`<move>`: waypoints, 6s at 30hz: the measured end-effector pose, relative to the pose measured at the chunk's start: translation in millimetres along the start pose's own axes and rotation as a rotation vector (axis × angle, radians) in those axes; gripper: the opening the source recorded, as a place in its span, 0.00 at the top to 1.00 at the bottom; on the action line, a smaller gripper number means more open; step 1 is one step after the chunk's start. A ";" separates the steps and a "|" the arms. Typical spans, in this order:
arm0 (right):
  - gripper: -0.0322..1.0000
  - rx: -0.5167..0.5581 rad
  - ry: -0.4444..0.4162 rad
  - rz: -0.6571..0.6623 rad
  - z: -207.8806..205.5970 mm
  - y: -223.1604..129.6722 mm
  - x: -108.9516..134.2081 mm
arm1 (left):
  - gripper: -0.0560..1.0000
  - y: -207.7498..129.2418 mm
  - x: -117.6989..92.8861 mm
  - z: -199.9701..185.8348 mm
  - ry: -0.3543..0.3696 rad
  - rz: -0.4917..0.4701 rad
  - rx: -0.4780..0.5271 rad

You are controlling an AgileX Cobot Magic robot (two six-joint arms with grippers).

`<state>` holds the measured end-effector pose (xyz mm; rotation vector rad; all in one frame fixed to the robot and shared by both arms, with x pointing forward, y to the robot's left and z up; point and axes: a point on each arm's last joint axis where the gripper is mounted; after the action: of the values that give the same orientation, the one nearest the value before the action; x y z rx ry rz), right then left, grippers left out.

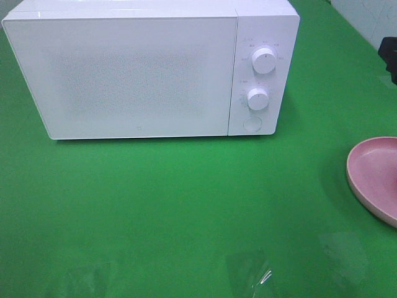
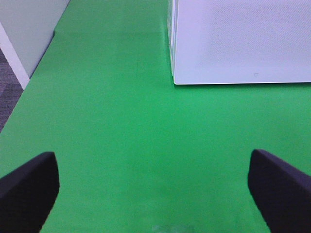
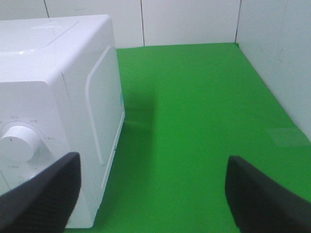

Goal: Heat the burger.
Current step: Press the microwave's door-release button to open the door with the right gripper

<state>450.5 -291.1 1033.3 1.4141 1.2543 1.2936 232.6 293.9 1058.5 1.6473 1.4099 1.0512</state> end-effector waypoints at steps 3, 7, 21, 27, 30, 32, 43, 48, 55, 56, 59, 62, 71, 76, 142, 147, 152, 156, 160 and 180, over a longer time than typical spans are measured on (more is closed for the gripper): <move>0.25 -0.050 -0.051 0.006 -0.6 -7.9 -6.7 | 0.01 0.0 0.0 0.0 0.000 0.000 0.000; 0.25 -0.072 -0.096 0.013 -3.0 -14.0 -12.0 | 0.01 0.0 0.0 0.0 0.000 0.000 0.000; 0.25 -0.097 -0.078 -0.028 -1.5 -29.7 14.7 | 0.01 0.0 0.0 0.0 0.000 0.000 0.000; 0.25 -0.093 -0.035 -0.023 3.8 -43.9 37.7 | 0.01 0.0 0.0 0.0 0.000 0.000 0.000; 0.25 -0.087 -0.024 -0.031 4.6 -49.6 45.4 | 0.01 0.0 0.0 0.0 0.000 0.000 0.000; 0.25 -0.074 -0.016 -0.046 5.6 -59.6 55.6 | 0.01 0.0 0.0 0.0 0.000 0.000 0.000; 0.25 -0.040 0.008 -0.060 0.1 -87.5 85.0 | 0.01 0.0 0.0 0.0 0.000 0.000 0.000; 0.25 -0.012 0.032 -0.074 -5.6 -98.8 97.0 | 0.01 0.0 0.0 0.0 0.000 0.000 0.000; 0.25 -0.001 0.031 -0.058 -8.3 -102.9 102.3 | 0.01 0.0 0.0 0.0 0.000 0.000 0.000; 0.25 -0.001 0.032 -0.024 -8.7 -103.0 102.6 | 0.01 0.0 0.0 0.0 0.000 0.000 0.000; 0.25 0.003 0.032 0.086 -8.7 -103.1 102.6 | 0.01 0.0 0.0 0.0 0.000 0.000 0.000; 0.25 0.006 0.032 0.126 -8.7 -103.3 102.6 | 0.01 0.0 0.0 0.0 0.000 0.000 0.000; 0.31 0.021 0.029 0.585 -8.7 -104.0 102.7 | 0.01 0.0 0.0 0.0 0.000 0.000 0.000; 0.41 0.026 0.026 0.885 -8.7 -104.0 102.7 | 0.01 0.0 0.0 0.0 0.000 0.000 0.000; 0.97 0.286 -0.130 1.512 42.0 -138.1 110.2 | 0.01 0.0 0.0 0.0 0.000 0.000 0.000; 0.97 0.297 -0.153 1.502 55.2 -141.0 104.3 | 0.01 0.0 0.0 0.0 0.000 0.000 0.000; 0.97 0.314 -0.151 1.502 65.1 -144.4 105.2 | 0.01 0.0 0.0 0.0 0.000 0.000 0.000; 0.97 0.322 -0.158 1.490 73.3 -147.6 103.6 | 0.01 0.0 0.0 0.0 0.000 0.000 0.000; 0.97 0.330 -0.161 1.485 81.2 -148.5 101.5 | 0.01 0.0 0.0 0.0 0.000 0.000 0.000; 0.97 0.348 -0.168 1.499 121.8 -161.5 105.5 | 0.01 0.0 0.0 0.0 0.000 0.000 0.000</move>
<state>546.3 -155.1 877.2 2.8406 0.0864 1.7715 232.6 293.9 1058.5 1.6473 1.4099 1.0512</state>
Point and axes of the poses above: a point on each arm's last joint axis where the gripper is mounted, z pointing out along that axis toward the gripper, x along the wrist's bending axis when the last joint is at zero, y = z × x, and after that the axes turned 7 degrees about z, right-handed
